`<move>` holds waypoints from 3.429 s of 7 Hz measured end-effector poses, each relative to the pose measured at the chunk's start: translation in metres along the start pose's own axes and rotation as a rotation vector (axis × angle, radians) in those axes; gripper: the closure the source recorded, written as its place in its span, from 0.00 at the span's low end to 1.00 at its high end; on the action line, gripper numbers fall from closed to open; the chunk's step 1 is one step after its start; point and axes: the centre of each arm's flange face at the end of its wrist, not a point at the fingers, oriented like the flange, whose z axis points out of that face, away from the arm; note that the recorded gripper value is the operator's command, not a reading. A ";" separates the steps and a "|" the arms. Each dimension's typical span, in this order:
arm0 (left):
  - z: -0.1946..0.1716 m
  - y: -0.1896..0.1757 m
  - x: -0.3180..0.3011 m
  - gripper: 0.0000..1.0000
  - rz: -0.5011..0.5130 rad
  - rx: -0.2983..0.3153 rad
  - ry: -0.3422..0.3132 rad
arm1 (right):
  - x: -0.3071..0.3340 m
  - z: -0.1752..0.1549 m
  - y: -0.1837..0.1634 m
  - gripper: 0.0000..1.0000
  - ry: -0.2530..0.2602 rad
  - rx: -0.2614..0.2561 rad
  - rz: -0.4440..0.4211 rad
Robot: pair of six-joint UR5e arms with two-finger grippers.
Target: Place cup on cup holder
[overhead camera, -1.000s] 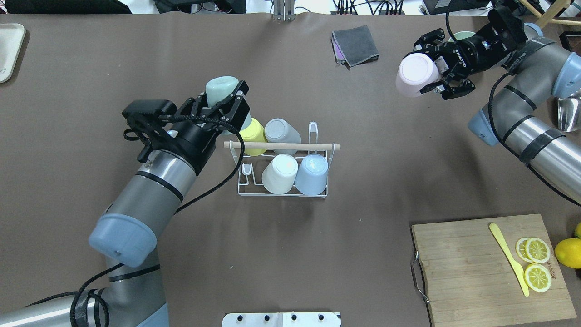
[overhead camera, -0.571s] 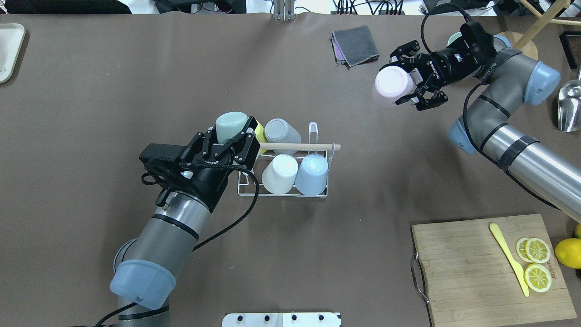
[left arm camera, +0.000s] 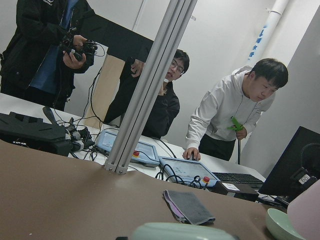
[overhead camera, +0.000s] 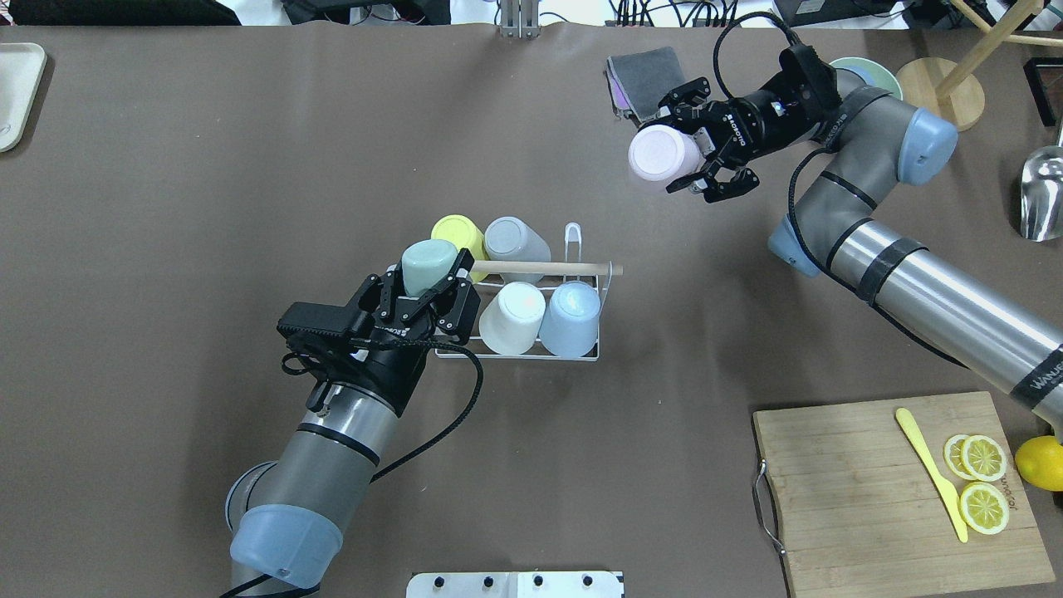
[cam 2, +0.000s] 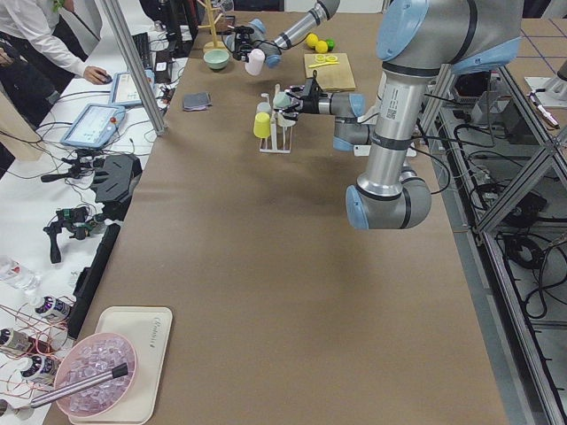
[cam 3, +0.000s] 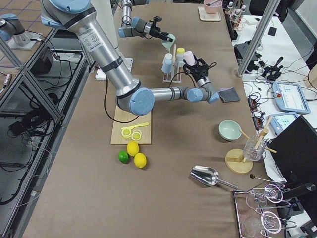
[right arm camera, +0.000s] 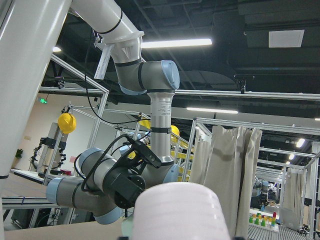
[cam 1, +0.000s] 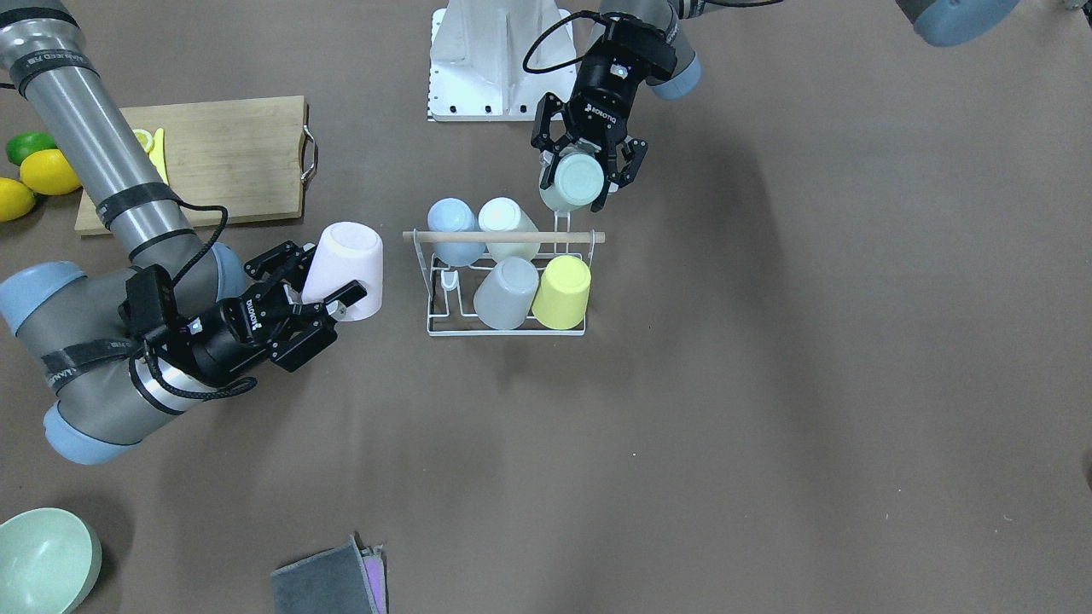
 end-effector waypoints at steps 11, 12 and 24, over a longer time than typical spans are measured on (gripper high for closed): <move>0.012 -0.001 -0.016 0.02 0.054 0.083 -0.072 | -0.001 0.093 0.061 0.50 -0.070 -0.001 0.088; 0.026 -0.028 -0.024 0.02 0.075 0.125 -0.087 | -0.002 0.095 0.061 0.00 -0.072 0.000 0.088; 0.177 -0.245 -0.278 0.03 0.257 -0.684 -0.549 | 0.004 -0.046 -0.034 0.01 0.262 0.064 1.262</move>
